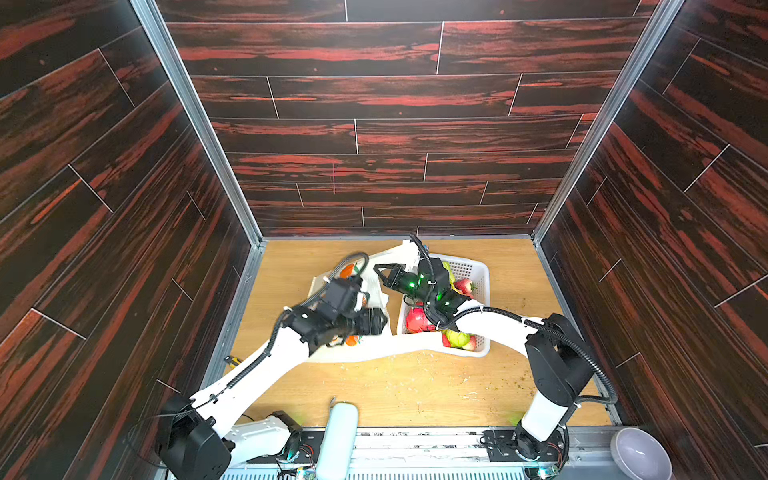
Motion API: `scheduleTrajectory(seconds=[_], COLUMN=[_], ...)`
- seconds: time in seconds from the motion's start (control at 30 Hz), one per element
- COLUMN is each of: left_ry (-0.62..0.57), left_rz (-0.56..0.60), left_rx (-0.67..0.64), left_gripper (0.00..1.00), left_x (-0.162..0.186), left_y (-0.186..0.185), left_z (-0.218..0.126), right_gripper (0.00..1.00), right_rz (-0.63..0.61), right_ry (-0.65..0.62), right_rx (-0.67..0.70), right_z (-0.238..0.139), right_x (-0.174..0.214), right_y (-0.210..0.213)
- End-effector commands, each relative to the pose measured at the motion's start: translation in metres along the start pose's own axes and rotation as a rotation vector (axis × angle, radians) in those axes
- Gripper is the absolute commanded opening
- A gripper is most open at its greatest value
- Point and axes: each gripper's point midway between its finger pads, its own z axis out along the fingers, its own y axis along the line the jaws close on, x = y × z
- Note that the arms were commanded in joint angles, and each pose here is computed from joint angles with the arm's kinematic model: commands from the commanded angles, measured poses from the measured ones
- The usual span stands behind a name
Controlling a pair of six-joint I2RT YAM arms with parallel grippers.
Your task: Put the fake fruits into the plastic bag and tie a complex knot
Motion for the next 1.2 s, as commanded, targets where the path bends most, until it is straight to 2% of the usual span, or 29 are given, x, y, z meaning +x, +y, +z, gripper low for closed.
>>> scheduleTrajectory(seconds=[0.0, 0.17, 0.3, 0.6, 0.93, 1.07, 1.17], left_ry=[-0.07, -0.053, -0.06, -0.161, -0.273, -0.305, -0.322], left_rz=[-0.018, -0.006, -0.001, -0.018, -0.043, -0.058, -0.078], left_rx=[-0.084, -0.071, -0.122, -0.242, -0.283, -0.374, -0.474], left_gripper=[0.85, 0.86, 0.86, 0.81, 0.81, 0.8, 0.73], left_x=[-0.012, -0.016, -0.021, -0.042, -0.069, -0.074, -0.071], left_y=[0.01, 0.005, 0.012, 0.03, 0.033, 0.051, 0.075], left_z=[0.002, 0.017, 0.023, 0.024, 0.022, 0.02, 0.015], right_gripper=[0.0, 0.0, 0.0, 0.0, 0.0, 0.0, 0.0], right_rz=[0.003, 0.006, 0.01, 0.012, 0.035, 0.036, 0.034], right_ry=[-0.024, -0.02, -0.021, -0.019, 0.004, 0.003, 0.001], right_rx=[-0.026, -0.024, -0.024, -0.021, -0.02, -0.017, -0.019], right_z=[-0.01, -0.01, -0.01, -0.012, -0.012, -0.013, -0.016], right_x=[-0.008, -0.007, -0.007, -0.006, 0.002, 0.003, 0.003], right_y=[0.018, 0.017, 0.017, 0.016, 0.01, 0.008, 0.009])
